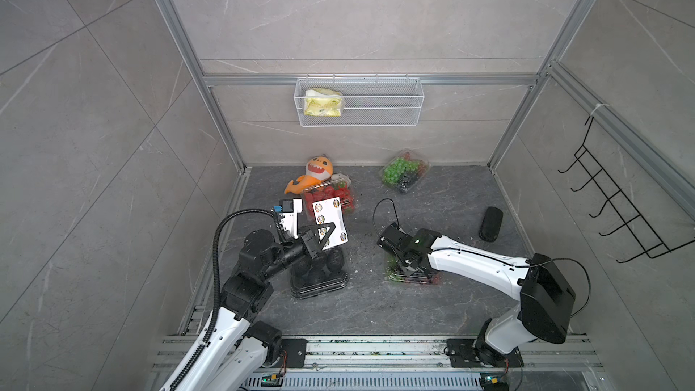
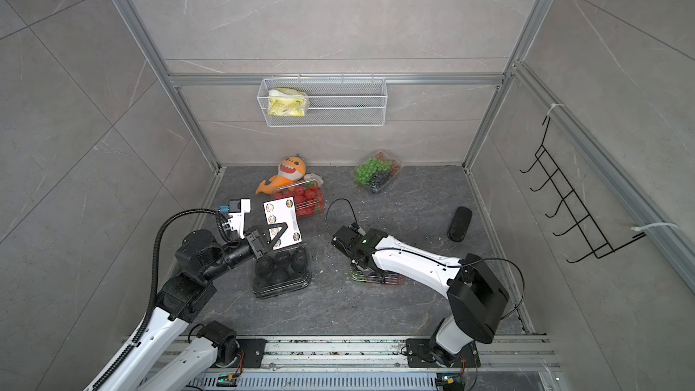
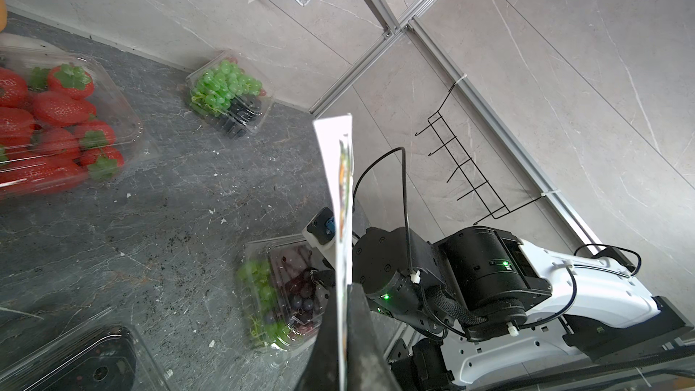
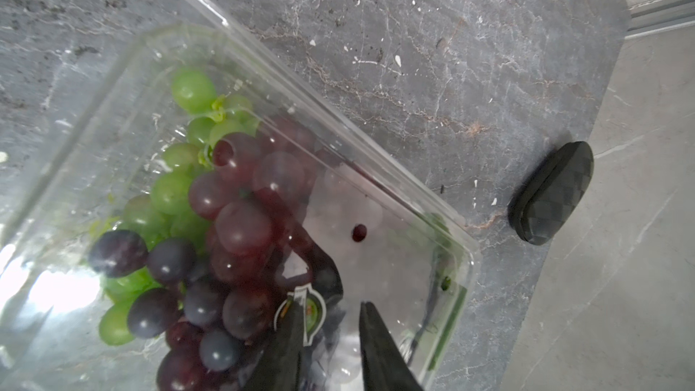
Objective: Label fruit boxes
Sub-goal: Stick the label on the fruit box.
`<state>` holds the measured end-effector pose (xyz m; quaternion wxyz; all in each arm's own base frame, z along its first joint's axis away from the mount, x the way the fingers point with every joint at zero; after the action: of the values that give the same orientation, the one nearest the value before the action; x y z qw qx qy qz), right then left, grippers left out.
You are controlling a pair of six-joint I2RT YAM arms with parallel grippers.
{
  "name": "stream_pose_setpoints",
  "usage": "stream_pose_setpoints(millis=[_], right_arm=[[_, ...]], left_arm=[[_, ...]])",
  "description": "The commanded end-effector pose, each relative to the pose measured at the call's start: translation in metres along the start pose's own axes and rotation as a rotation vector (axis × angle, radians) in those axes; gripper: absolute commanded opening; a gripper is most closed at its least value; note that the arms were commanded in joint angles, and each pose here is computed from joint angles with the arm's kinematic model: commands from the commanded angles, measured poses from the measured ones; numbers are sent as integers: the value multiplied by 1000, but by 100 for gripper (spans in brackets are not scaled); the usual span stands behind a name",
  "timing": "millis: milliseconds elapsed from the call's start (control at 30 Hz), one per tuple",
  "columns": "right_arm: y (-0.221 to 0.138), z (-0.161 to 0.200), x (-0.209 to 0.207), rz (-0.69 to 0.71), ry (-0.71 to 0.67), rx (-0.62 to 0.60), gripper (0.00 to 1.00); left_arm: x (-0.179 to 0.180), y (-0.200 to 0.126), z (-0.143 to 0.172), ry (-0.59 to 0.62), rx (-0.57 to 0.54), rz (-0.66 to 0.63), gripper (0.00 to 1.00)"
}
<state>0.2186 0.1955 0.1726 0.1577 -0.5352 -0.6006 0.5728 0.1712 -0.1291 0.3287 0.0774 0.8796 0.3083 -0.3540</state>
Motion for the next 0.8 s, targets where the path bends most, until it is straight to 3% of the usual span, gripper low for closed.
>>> stream_pose_setpoints(millis=[0, 400, 633, 767], right_arm=[[-3, 10, 2, -50, 11, 34, 30], [-14, 13, 1, -75, 38, 6, 32], [-49, -1, -20, -98, 135, -142, 36], [-70, -14, -20, -233, 196, -285, 36]], left_arm=[[-4, -3, -3, 42, -16, 18, 0], [-4, -2, -3, 37, -16, 19, 0], [-2, 1, -3, 41, -8, 8, 0], [0, 7, -4, 42, 10, 5, 0]])
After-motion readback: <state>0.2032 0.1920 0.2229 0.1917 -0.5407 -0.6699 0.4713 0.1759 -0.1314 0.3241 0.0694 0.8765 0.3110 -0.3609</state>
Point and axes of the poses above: each gripper's point midway between its finger pads, its own y axis out along the fingers, its own x axis along the line the jaws close on, z = x × y, the point moved 8 cm from there along -y, back along the fingers, and after that the axes turned 3 degrees about y, right-handed, at the moved point
